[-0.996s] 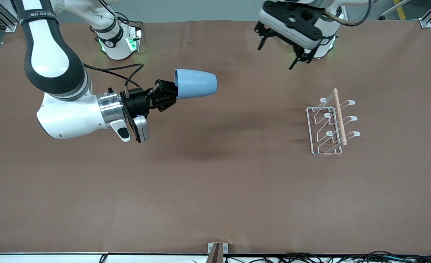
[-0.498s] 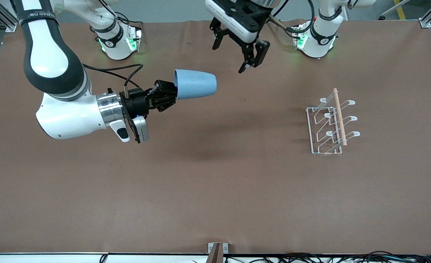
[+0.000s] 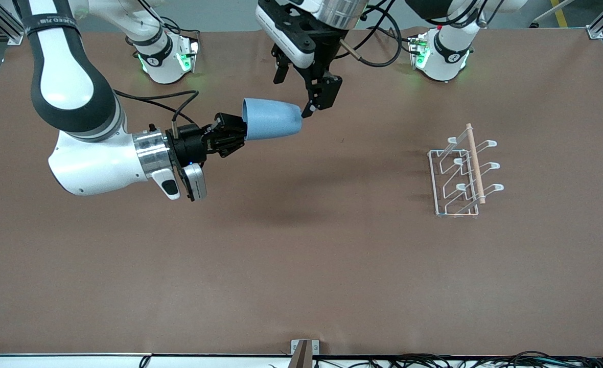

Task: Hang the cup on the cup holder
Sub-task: 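Move the left gripper to the cup and grasp its base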

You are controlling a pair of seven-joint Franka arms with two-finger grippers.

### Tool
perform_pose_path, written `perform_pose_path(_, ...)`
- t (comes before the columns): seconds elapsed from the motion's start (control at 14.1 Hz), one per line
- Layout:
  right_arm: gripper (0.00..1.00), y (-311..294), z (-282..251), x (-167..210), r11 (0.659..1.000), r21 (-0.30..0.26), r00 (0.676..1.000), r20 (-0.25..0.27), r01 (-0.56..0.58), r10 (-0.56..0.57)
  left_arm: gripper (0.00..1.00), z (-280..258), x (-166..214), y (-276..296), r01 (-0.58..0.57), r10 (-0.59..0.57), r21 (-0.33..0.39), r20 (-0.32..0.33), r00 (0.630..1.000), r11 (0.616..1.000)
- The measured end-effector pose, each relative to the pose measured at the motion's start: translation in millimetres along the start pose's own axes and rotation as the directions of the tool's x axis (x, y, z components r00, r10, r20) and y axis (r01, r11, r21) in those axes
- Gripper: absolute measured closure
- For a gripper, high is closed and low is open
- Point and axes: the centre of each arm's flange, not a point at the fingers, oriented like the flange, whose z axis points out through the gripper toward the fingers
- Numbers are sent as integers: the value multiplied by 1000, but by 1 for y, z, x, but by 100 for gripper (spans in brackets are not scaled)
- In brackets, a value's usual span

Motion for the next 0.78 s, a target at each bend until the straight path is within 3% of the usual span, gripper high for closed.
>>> perform_pose_path(0.36, 93, 0, 0, 0, 1000, 0, 1000, 0, 0, 0, 1, 8, 1, -4, -124, 124, -5, 0, 992, 992)
perform_pose_path(0.78, 93, 0, 0, 0, 1000, 0, 1000, 0, 0, 0, 2, 30, 1, -8, -168, 168, 2, 12, 986, 986)
